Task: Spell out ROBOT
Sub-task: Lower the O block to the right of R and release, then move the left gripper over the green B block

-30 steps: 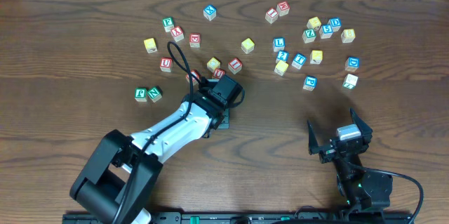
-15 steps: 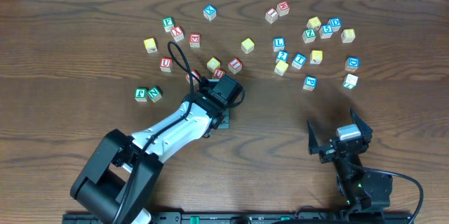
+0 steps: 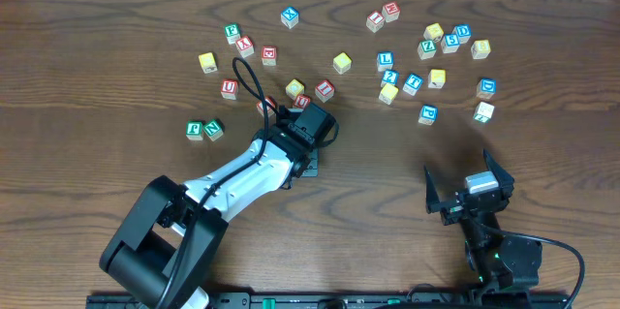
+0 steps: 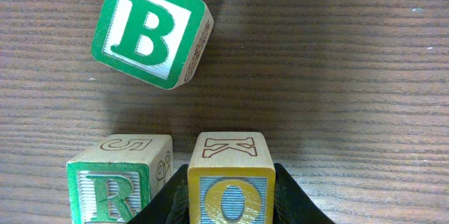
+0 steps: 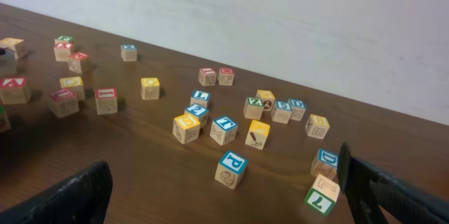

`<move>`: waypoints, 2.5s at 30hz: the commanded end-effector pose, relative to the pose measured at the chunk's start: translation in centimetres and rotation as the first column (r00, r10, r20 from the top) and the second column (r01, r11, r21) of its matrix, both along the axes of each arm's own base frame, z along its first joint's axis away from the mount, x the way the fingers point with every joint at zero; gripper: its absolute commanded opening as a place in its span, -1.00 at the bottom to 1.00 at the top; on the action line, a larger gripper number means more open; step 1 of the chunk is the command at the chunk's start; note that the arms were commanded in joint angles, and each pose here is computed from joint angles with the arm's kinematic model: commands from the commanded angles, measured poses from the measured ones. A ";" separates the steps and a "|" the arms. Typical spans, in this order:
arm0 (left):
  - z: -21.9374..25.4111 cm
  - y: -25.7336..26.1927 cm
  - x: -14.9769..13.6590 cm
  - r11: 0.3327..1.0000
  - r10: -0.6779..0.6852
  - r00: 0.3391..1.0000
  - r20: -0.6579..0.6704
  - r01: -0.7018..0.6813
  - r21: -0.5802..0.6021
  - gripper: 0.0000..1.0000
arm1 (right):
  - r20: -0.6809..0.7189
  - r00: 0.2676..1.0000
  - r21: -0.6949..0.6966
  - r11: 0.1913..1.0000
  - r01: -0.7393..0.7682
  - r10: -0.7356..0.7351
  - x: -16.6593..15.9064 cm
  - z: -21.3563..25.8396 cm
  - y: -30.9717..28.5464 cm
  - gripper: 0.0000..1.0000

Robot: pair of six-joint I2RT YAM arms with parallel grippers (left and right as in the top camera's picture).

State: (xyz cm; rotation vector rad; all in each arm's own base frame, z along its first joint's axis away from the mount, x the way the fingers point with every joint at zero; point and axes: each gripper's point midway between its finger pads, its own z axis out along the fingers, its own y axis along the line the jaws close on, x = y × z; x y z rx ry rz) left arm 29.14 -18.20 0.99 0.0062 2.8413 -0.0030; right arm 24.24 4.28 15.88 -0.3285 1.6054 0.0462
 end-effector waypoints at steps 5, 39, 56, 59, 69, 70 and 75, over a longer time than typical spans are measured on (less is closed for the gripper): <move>-0.6 -0.2 -0.1 1.000 0.006 1.000 -0.022 -0.006 0.002 -0.16 | -0.007 1.000 0.014 1.000 0.008 -0.007 0.0 -0.1 -0.2 0.98; 8.5 -1.6 2.2 0.995 -0.084 0.991 0.108 0.088 -0.038 -0.15 | -0.007 1.000 0.014 1.000 0.008 -0.007 0.0 -0.1 -0.2 0.99; 15.6 -0.7 1.0 0.986 -0.088 0.964 0.251 0.120 -0.115 -0.14 | -0.007 1.000 0.014 1.000 0.008 -0.007 0.0 -0.1 -0.2 0.98; 15.6 -0.7 1.0 0.985 -0.113 0.961 0.254 0.142 -0.101 -0.14 | -0.007 1.000 0.014 1.000 0.008 -0.007 0.0 -0.1 -0.2 0.99; 15.6 -0.6 1.2 0.964 -0.253 0.929 0.269 0.264 -0.008 -0.13 | -0.007 1.000 0.014 1.000 0.008 -0.007 0.0 -0.1 -0.2 0.99; 15.5 0.1 1.8 0.970 -0.240 0.930 0.280 0.239 0.038 -0.13 | -0.007 1.000 0.014 1.000 0.008 -0.007 0.0 -0.1 -0.2 0.99; 13.0 1.3 3.0 0.950 -0.293 0.929 0.225 0.256 0.179 -0.13 | -0.007 1.000 0.014 1.000 0.008 -0.007 0.0 -0.1 -0.2 0.98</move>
